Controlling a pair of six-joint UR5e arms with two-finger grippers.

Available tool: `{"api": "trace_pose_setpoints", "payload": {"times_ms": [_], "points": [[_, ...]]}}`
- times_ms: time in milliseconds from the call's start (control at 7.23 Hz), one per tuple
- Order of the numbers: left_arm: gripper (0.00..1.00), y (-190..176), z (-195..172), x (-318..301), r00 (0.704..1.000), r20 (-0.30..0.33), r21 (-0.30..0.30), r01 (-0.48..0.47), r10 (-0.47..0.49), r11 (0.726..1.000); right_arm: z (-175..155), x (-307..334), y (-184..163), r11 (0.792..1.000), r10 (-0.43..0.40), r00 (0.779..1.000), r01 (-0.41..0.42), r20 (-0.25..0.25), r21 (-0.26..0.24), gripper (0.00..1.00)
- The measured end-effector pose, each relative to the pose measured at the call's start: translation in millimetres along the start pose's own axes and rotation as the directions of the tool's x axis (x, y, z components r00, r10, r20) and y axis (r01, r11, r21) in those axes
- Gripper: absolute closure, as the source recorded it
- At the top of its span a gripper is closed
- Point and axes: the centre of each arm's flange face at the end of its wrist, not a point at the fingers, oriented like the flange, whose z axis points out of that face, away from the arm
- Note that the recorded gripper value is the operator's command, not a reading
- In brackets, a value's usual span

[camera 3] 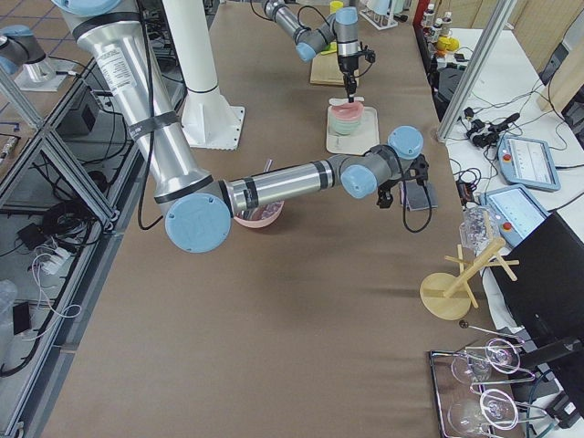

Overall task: Stack pink bowl on green and place spoon
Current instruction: 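Carry the white spoon into the pink bowl while the right arm withdraws, then release the spoon and retract the left arm away from the tray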

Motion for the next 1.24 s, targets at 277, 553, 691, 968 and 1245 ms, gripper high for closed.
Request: {"api": "trace_pose_setpoints", "payload": {"times_ms": [277, 553, 691, 968, 1245], "points": [[0.02, -2, 3, 8, 1.000, -0.011, 0.015, -0.010, 0.010, 1.000, -4, 31, 11, 1.000, -0.019, 1.000, 0.019, -0.025, 0.005, 0.00], [0.02, -3, 1, 5, 1.000, -0.012, 0.019, -0.013, 0.013, 1.000, -8, 40, 13, 1.000, -0.017, 0.999, 0.017, -0.032, 0.012, 0.00], [0.02, -8, -3, -16, 1.000, 0.004, 0.019, -0.019, 0.018, 1.000, -9, 46, 15, 1.000, -0.019, 0.999, 0.020, -0.038, 0.014, 0.00], [0.02, -34, -47, -148, 0.990, 0.069, -0.010, -0.123, 0.124, 0.992, -15, 82, 25, 0.999, -0.052, 0.997, 0.053, -0.064, 0.014, 0.00], [0.02, -42, -121, -308, 0.952, 0.148, -0.061, -0.263, 0.269, 0.963, -29, 145, 38, 0.993, -0.115, 0.984, 0.118, -0.137, 0.020, 0.00]]}}
